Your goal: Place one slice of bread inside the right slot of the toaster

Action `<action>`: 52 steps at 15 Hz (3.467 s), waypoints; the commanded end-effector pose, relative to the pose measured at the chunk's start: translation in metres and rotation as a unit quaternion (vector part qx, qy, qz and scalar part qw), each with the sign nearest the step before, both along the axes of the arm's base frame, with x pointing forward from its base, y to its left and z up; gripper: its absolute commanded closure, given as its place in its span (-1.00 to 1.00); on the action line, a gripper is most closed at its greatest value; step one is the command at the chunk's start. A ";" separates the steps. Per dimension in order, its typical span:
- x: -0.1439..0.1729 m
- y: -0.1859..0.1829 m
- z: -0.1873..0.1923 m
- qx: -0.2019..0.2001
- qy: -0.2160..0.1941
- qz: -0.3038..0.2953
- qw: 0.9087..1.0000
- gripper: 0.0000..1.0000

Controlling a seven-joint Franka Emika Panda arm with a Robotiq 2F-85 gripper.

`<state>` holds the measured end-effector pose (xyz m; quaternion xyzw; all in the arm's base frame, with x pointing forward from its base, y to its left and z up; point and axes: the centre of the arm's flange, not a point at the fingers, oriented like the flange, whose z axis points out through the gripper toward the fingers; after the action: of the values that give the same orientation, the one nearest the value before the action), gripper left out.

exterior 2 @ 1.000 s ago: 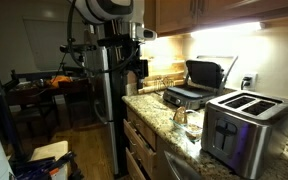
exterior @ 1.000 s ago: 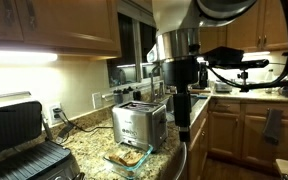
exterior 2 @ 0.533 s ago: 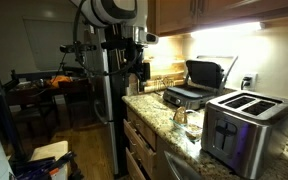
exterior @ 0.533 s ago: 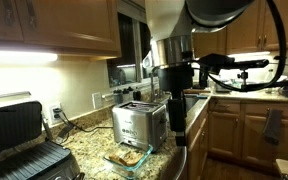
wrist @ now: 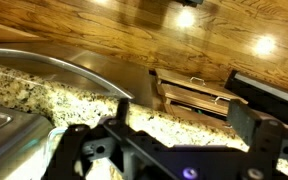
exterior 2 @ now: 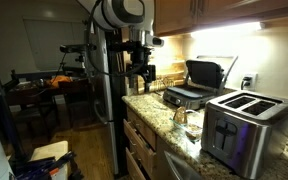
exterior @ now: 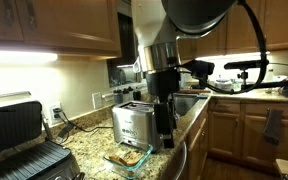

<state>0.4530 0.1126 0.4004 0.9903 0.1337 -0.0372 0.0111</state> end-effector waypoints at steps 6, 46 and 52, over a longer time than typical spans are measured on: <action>0.045 0.013 -0.007 -0.017 -0.008 0.011 1.000 -1.00; 0.182 0.002 -0.102 -0.024 0.031 -0.024 0.999 -1.00; 0.193 -0.004 -0.107 -0.027 0.032 -0.031 0.999 -1.00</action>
<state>0.6387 0.1112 0.2919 0.9905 0.1175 -0.0661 0.0256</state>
